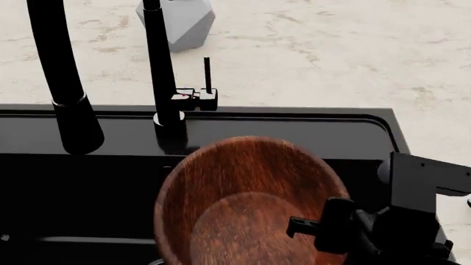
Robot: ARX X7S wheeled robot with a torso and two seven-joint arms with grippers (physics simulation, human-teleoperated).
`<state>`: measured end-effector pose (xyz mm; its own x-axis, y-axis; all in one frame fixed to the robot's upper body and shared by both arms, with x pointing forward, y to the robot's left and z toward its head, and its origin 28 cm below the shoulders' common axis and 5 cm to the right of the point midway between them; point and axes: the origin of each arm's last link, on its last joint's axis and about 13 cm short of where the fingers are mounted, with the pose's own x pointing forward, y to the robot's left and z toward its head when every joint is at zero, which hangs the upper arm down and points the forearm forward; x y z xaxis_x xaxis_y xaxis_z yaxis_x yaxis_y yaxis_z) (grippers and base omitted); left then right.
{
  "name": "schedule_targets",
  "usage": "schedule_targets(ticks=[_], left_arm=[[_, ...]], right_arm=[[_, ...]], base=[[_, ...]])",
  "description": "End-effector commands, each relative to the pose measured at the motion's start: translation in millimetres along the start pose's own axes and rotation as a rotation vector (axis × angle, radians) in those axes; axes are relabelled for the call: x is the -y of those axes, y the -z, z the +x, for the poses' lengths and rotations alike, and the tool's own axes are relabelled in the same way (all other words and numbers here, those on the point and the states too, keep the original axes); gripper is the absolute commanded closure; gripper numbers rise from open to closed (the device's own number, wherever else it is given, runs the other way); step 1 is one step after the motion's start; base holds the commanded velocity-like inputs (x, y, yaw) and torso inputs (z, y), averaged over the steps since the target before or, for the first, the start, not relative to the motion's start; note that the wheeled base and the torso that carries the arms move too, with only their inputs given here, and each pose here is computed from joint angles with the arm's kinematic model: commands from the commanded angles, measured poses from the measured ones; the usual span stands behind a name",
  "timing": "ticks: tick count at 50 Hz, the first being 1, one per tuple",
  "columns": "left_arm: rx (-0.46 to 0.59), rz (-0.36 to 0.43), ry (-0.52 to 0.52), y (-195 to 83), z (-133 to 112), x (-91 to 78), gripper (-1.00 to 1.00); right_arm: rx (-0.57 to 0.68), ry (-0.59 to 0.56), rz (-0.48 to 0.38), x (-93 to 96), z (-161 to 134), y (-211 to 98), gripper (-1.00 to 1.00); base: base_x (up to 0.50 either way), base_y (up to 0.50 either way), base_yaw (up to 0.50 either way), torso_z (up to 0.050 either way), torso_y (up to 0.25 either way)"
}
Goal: Move the fresh-baked cupcake off the tray onto the counter, and place the bowl used for mixing into the sink.
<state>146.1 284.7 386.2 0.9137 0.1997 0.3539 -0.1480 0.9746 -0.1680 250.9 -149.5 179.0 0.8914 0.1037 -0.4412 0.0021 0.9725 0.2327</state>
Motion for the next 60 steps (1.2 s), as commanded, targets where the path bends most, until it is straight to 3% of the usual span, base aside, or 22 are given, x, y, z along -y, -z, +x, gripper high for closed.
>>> schedule_targets(ticks=[1,31,42,49,60], left_arm=[[0.004,0.005,-0.001,-0.5,0.6,0.6,-1.00],[0.004,0.003,0.008,-5.0,0.6,2.0,-1.00],[0.000,0.005,0.016,-3.9,1.8,3.7,-1.00],[-0.006,0.001,0.012,-0.6,2.2,2.7,-1.00],[0.000,-0.005,0.003,-2.7,-3.1,-0.1,-1.00]], right_arm=[[-0.108,-0.019,-0.084,-9.0,29.5,9.2,1.00],[-0.367,-0.101,-0.317,-34.9,72.4,32.8,1.00],[-0.462,-0.084,-0.392,-38.2,98.5,45.1,1.00],[-0.479,-0.066,-0.420,-39.0,100.0,44.1,1.00],[-0.555,-0.018,-0.557,-44.7,108.5,40.7,1.00]], base=[[0.00,0.00,0.00,0.000,0.000],[0.00,0.00,0.00,0.000,0.000],[0.00,0.00,0.00,0.000,0.000],[0.00,0.00,0.00,0.000,0.000],[0.00,0.00,0.00,0.000,0.000]])
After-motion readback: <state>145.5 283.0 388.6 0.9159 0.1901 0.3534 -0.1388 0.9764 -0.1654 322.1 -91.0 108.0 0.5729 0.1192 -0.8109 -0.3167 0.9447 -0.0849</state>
